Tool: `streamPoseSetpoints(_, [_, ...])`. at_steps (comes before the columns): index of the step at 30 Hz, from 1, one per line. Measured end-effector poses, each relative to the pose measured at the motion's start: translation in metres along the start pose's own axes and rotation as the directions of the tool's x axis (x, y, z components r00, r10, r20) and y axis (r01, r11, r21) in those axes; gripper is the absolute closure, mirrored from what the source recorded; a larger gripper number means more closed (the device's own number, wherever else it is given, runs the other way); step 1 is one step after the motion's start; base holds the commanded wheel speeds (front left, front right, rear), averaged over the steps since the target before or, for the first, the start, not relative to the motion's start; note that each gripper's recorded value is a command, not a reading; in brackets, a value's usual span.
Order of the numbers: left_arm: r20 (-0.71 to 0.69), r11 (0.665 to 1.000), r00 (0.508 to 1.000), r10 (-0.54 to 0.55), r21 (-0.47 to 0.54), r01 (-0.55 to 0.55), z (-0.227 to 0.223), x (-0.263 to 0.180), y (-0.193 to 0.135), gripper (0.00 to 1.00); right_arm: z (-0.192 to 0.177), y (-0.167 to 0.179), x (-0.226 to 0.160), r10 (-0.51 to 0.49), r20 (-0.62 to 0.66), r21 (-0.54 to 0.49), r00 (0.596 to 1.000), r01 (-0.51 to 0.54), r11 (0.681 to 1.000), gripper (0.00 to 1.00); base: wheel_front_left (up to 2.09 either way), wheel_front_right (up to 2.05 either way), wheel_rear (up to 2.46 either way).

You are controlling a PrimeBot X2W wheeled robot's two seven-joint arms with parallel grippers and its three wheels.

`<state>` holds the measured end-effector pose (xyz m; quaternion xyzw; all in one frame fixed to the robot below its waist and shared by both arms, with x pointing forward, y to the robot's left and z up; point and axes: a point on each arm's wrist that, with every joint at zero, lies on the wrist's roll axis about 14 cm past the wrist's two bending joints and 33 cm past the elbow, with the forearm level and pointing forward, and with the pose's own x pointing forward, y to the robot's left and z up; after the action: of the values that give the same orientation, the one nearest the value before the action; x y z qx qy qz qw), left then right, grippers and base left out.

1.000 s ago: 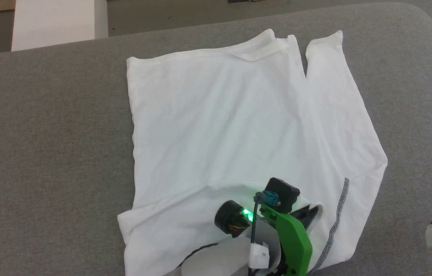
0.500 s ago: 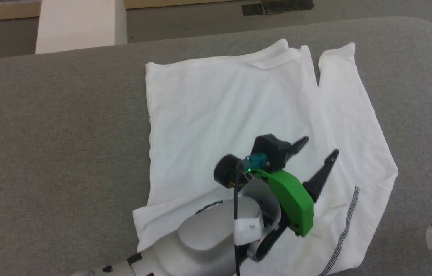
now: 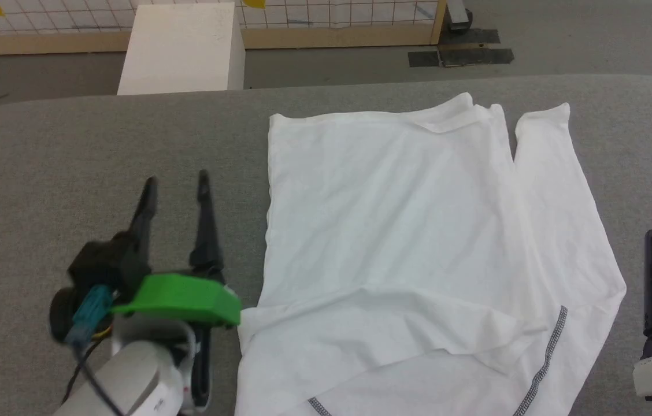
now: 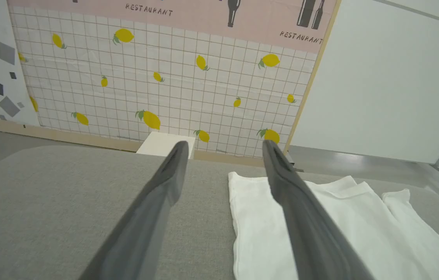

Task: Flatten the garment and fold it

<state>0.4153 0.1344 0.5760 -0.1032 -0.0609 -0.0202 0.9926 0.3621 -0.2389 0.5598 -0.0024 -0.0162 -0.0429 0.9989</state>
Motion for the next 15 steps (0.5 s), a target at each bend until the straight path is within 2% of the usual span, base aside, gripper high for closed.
streamPoseSetpoints(3, [0.047,0.997,0.996,0.072,0.034,-0.074,0.014,-0.021,0.027,0.00,-0.002,0.005,0.001,0.013,-0.007,0.006,1.000,-0.013,1.000,0.00,0.00,0.00,0.00])
streamPoseSetpoints(7, [0.091,0.989,0.991,0.101,0.094,-0.110,0.023,-0.042,0.046,0.00,-0.007,0.012,0.005,0.034,-0.018,0.014,0.999,-0.033,0.999,0.00,0.00,0.00,0.00])
streamPoseSetpoints(10, [0.105,0.986,0.989,0.107,0.117,-0.119,0.022,-0.053,0.049,0.00,-0.014,0.017,0.007,0.047,-0.034,0.026,0.998,-0.046,0.999,0.00,0.00,0.00,0.00])
streamPoseSetpoints(15, [0.133,0.989,0.984,0.117,0.073,-0.127,0.024,-0.056,0.045,0.00,-0.028,0.018,0.010,0.050,-0.067,0.043,0.997,-0.047,0.998,0.00,0.00,0.00,0.00])
